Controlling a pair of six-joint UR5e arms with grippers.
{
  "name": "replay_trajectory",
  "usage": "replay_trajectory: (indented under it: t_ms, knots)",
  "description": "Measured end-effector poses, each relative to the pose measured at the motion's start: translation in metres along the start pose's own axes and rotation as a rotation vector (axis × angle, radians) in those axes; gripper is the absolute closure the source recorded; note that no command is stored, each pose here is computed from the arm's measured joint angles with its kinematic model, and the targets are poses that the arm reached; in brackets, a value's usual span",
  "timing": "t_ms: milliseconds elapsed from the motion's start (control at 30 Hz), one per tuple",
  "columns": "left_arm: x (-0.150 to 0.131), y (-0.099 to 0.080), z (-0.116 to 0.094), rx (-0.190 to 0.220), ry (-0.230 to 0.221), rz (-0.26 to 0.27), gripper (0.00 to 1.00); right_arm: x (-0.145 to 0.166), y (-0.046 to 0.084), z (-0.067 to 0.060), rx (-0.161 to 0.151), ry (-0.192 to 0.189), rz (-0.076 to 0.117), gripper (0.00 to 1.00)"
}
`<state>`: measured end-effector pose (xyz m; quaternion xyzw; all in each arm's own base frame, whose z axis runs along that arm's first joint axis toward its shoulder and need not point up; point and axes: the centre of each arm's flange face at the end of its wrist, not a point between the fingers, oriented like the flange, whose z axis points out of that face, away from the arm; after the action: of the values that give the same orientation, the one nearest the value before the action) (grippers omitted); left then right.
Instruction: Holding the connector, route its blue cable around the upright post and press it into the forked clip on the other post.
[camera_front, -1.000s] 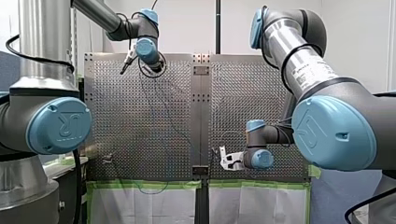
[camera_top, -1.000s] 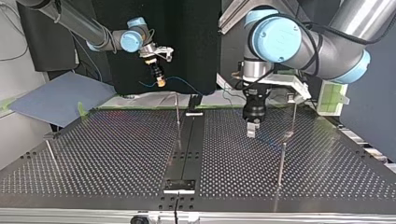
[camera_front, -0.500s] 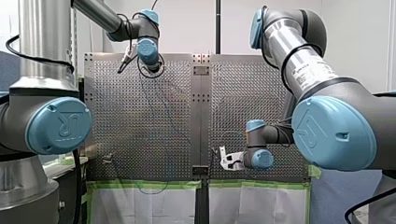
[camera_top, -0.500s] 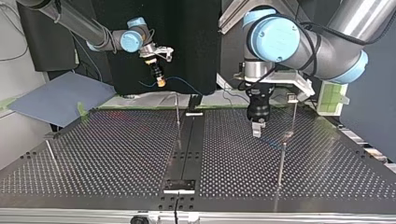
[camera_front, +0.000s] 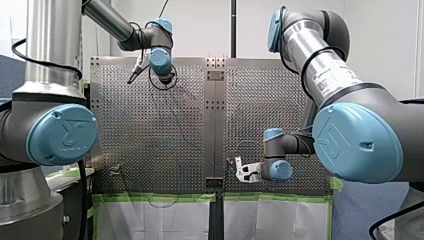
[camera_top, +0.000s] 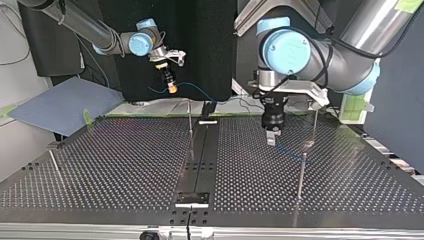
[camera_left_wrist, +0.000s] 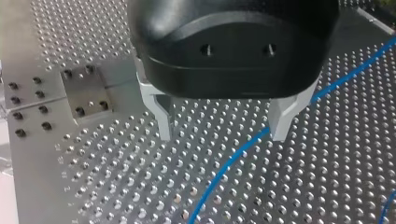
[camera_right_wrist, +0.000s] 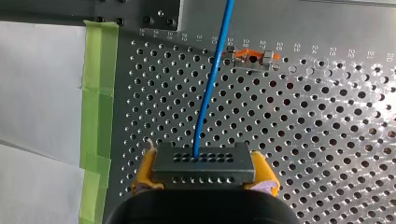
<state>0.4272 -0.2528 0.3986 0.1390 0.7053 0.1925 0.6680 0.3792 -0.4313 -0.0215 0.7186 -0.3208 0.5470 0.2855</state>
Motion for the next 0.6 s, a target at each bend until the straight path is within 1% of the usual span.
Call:
replay_trajectory:
  t_ms: [300, 467, 600]
  knots:
    - [0.0029, 0.007, 0.0059, -0.022, 0.008, 0.0, 0.0, -0.0001, 0.0, 0.0, 0.0, 0.0, 0.0, 1.0]
    - [0.0028, 0.0083, 0.0085, -0.013, 0.002, -0.001, 0.0, -0.0001, 0.0, 0.0, 0.0, 0.0, 0.0, 1.0]
    - [-0.0001, 0.0083, 0.0104, 0.004, -0.011, -0.003, 0.0, -0.0001, 0.0, 0.0, 0.0, 0.0, 0.0, 1.0]
